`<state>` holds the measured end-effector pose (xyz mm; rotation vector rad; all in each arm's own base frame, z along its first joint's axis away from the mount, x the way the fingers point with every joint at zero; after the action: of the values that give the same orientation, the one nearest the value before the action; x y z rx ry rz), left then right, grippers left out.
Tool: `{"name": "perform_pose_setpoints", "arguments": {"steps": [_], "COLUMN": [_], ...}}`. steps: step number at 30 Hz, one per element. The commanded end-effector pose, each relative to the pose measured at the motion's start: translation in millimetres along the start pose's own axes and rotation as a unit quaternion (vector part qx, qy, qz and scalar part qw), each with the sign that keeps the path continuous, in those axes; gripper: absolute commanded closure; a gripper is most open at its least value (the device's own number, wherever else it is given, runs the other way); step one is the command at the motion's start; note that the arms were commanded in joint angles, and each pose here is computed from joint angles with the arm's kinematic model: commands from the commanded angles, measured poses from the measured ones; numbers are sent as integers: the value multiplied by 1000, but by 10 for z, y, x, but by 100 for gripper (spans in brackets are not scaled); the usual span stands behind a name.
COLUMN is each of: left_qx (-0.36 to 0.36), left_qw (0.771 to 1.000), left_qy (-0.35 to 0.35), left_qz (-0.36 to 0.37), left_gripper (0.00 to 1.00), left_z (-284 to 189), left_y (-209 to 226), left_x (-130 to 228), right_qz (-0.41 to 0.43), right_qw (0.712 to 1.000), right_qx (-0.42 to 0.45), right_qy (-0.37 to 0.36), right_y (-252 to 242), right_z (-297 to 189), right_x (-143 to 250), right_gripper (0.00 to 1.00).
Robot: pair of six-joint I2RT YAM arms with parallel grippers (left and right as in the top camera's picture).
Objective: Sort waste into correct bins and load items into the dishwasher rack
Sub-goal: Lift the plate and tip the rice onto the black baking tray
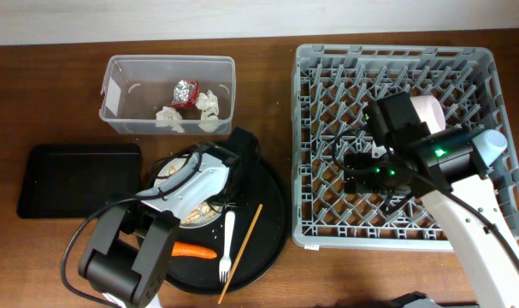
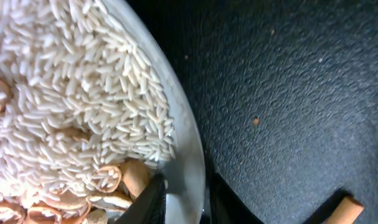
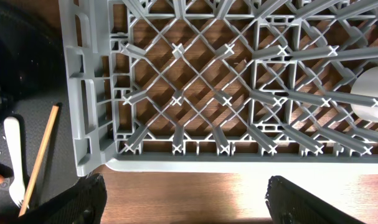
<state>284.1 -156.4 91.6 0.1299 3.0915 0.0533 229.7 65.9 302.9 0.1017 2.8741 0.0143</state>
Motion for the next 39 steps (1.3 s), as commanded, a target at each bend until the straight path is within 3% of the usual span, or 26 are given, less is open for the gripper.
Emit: {"name": "perform_pose_setpoints", "arguments": {"steps": [1,6,8,14,25,33,39], "left_qx": [-27,-26,-26,-34,-144,-148,-170], "left_qw": [998,998,998,998,989,988,983], "left_qy": [54,51,52,53,36,41,22], "left_qz": [2,2,2,3,15,22,65], "left_gripper": [75,75,87,99,99,100,99], "left_z": [229,230,230,226,-124,-366,-644], "left_y": [76,73,74,89,224,169,-70], "left_x": [184,176,178,184,20,-45,-36], "right_qz": [7,7,7,7,7,7,7], "right_qw": [1000,1000,1000,1000,1000,1000,1000], "right_qx": [4,4,4,4,5,5,5], "right_qy": [-4,-4,-4,-4,-1,-1,-1], "right_y": [-19,-18,-18,-19,-23,-23,-23], "right_z": [-14,-14,-14,-14,-14,-14,-14], "right_x": [-14,-14,-14,-14,-3,-3,-3], "right_gripper": [14,14,14,14,14,14,14]}}
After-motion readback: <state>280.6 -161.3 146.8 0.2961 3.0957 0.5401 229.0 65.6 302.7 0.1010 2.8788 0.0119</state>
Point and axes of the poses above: each gripper's point midway between its finger pads, its own z axis out along the fingers, its own y axis along the line the jaws close on, x = y × z, the point moved 9 cm from there along -z, back along the fingers
